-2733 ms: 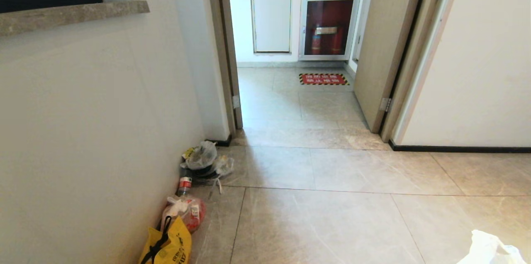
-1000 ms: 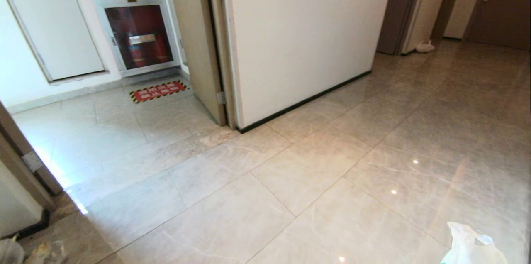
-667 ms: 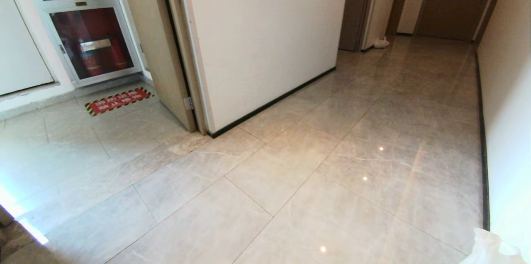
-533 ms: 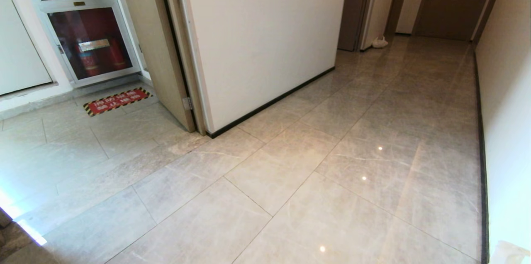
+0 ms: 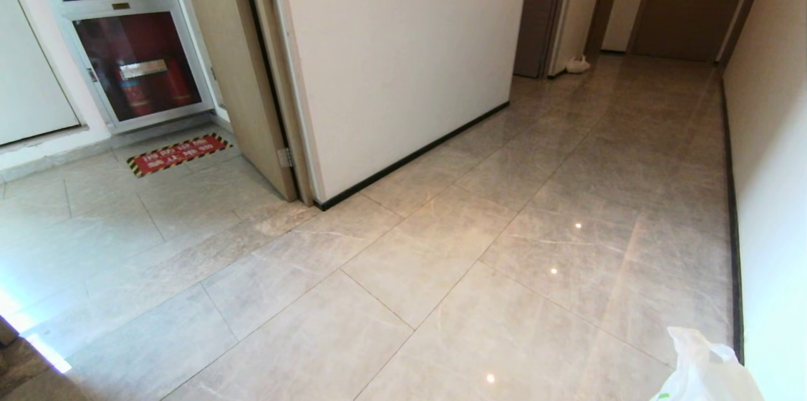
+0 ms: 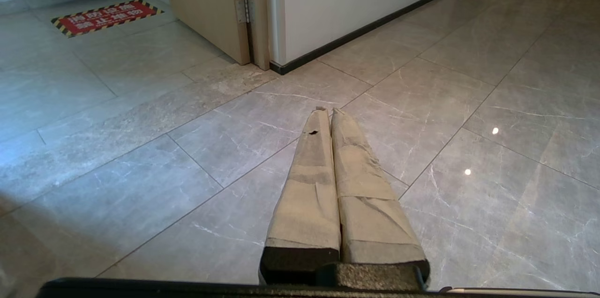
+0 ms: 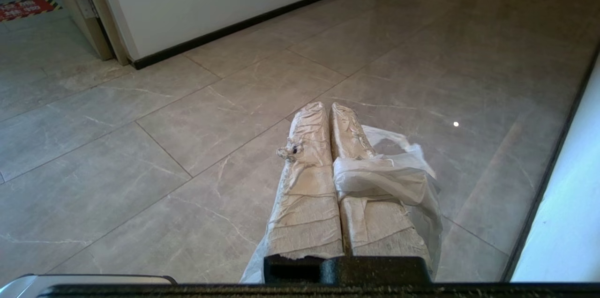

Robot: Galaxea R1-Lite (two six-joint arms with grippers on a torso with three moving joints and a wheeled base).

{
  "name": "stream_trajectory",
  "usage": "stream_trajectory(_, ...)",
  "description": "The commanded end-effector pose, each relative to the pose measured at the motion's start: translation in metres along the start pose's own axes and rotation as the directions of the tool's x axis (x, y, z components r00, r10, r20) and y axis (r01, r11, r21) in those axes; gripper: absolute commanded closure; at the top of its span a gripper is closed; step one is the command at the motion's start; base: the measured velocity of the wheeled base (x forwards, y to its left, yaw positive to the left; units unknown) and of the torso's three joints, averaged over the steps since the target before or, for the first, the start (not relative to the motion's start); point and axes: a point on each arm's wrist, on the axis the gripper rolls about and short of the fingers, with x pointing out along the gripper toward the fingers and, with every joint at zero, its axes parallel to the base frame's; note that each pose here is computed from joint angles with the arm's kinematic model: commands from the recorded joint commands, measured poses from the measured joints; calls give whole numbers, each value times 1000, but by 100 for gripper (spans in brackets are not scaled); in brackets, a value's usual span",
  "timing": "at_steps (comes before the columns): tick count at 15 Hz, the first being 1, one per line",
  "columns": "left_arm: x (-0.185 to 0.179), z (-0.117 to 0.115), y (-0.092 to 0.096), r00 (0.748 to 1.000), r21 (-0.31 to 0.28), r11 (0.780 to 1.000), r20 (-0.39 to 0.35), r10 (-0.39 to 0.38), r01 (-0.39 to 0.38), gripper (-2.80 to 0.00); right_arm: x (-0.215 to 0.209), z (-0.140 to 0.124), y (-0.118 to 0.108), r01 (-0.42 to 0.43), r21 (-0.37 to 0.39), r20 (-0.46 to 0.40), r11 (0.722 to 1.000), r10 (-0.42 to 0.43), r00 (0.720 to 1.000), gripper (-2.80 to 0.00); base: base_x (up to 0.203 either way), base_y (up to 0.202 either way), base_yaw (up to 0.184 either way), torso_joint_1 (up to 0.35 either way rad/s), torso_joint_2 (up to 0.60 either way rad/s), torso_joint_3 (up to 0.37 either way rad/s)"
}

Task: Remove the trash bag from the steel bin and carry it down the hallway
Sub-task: Put the trash bag at the door

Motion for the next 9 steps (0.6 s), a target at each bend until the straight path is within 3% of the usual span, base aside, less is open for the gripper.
stream_trajectory(1, 0, 0, 0, 1000, 2, 1000, 0, 0, 0, 0, 0, 0, 0, 1, -1, 0, 1000, -1, 1000, 0, 0, 0, 0, 0, 0, 0)
stream_trajectory(9, 0, 0, 0, 1000, 4, 1000, -1, 0, 0, 0, 0, 0, 0, 1, -2, -2, 1000, -1, 1000, 0, 0, 0, 0, 0, 0, 0)
